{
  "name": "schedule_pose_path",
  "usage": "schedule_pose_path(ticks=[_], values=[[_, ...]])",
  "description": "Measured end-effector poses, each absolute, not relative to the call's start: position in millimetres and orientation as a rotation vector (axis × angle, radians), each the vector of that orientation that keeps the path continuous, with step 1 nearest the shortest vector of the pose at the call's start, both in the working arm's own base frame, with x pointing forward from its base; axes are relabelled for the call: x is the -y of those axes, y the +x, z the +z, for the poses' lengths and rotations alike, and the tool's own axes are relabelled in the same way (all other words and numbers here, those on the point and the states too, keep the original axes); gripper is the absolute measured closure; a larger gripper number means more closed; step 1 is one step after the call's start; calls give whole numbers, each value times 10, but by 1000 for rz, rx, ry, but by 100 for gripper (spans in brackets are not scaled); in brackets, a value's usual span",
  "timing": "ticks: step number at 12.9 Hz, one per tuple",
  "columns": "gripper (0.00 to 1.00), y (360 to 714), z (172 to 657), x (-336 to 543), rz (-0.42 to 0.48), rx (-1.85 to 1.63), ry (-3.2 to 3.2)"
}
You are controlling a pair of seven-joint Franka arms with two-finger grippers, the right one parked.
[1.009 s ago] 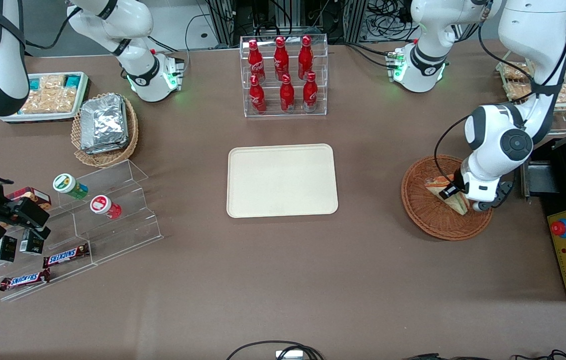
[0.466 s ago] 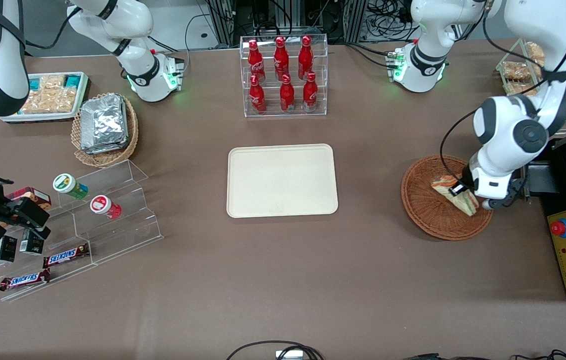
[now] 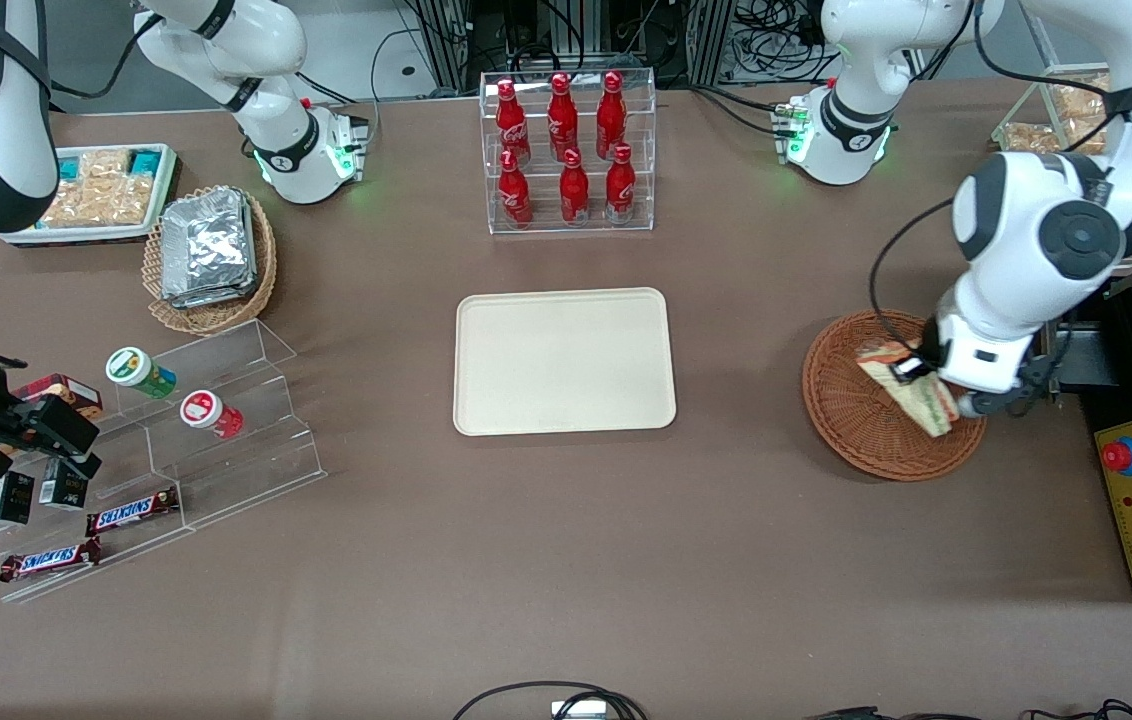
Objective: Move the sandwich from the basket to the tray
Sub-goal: 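Lift the sandwich with the left gripper and carry it toward the tray, then lower the sandwich onto the tray and open the left gripper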
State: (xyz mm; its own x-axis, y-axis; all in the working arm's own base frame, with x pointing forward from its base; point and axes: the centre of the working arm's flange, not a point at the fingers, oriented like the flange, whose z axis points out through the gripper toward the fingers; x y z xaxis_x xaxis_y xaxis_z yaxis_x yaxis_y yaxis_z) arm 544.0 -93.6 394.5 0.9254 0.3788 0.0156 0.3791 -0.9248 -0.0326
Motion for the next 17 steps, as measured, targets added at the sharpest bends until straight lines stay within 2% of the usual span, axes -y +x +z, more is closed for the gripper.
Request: schedule_pose_path(ticks=[5,8,10,13,17], values=[[80,5266,4031,2076,-83,221,-3073],[80,5029,3968,2760,-138,-34,-3072],[80,4841,3881,3146,-138,-167,-3083],[80,4571,3598,3629,-103,-351,-3075],[80,4361,3015,4087,53,-426,-3091]])
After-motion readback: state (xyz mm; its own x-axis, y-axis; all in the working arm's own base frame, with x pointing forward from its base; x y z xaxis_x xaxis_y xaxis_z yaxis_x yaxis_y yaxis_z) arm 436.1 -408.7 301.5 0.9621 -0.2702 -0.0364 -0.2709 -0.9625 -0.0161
